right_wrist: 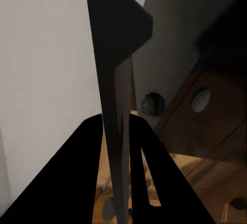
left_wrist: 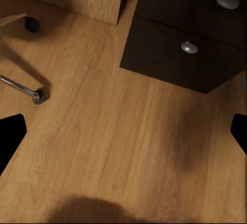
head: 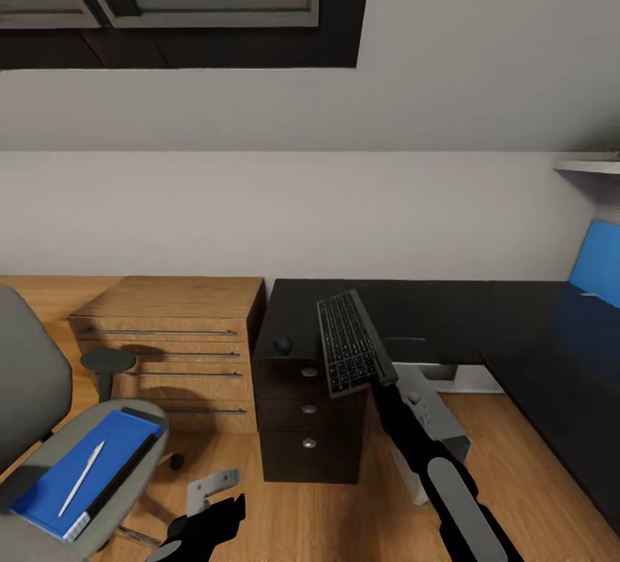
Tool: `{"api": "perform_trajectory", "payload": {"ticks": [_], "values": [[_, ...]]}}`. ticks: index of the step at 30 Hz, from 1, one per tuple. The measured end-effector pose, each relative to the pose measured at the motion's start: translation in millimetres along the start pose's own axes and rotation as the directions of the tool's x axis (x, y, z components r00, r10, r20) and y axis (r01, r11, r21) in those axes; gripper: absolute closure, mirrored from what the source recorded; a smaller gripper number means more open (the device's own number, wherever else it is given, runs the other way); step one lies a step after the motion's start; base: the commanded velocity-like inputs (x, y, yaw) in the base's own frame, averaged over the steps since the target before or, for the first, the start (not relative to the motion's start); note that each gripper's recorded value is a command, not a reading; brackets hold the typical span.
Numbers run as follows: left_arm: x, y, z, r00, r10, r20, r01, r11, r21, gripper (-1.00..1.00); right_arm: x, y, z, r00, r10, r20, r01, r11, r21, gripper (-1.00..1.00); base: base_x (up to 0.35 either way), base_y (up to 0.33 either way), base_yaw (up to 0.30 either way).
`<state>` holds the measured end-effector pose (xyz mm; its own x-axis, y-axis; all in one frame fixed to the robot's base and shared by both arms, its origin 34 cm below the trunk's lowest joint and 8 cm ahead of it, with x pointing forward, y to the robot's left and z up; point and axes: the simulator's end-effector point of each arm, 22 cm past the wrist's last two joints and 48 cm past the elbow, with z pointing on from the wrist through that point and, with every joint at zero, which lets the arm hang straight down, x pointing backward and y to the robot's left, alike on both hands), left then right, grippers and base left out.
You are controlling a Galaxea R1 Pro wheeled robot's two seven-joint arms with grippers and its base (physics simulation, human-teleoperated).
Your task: In the bedroom, organize the workspace by keeping the computer under the desk, ensuring the monitor is on the desk, placing the keyboard on the desk next to the monitor, placing the mouse on the desk next to the keyboard, moving the folder from the swivel chair onto the desk next to the mouse, stacking the notebook on top of the folder with the pen on top of the notebook, and positioning the swivel chair next to the desk.
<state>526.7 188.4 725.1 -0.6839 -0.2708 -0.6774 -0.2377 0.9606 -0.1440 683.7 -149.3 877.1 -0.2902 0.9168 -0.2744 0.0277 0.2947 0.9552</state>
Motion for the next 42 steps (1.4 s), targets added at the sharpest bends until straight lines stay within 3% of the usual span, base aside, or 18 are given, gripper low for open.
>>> {"api": "perform_trajectory", "payload": {"ticks": [29, 30, 31, 37, 42], "values": [[-31, -8, -33.5, 1.000, 0.003, -0.002, -0.003, 1.000, 0.001, -1.00, -13, 42, -6.5, 1.000, 0.006, 0.003, -0.006, 1.000, 0.004, 1.00, -0.335, -0.162, 0.000], [-32, -8, -34.6, 1.000, 0.003, -0.002, -0.003, 1.000, 0.001, -1.00, -14, 45, -6.9, 0.997, 0.078, 0.001, -0.078, 0.997, -0.003, 1.00, -0.332, -0.180, 0.000], [-33, -9, -35.7, 1.000, 0.003, -0.002, -0.003, 1.000, 0.000, -1.00, -15, 47, -7.2, 0.994, 0.107, 0.001, -0.107, 0.994, -0.005, 1.00, -0.332, -0.180, 0.000], [-39, -10, -42.4, 1.000, 0.003, -0.003, -0.003, 1.000, 0.001, -1.00, -23, 53, -10.0, 0.982, 0.190, 0.002, -0.190, 0.982, -0.009, 1.00, -0.332, -0.180, 0.000], [-44, -11, -47.9, 1.000, 0.003, -0.003, -0.003, 1.000, 0.001, -1.00, -26, 59, -11.4, 0.973, 0.229, 0.001, -0.229, 0.973, -0.012, 1.00, -0.332, -0.180, 0.000]]}}
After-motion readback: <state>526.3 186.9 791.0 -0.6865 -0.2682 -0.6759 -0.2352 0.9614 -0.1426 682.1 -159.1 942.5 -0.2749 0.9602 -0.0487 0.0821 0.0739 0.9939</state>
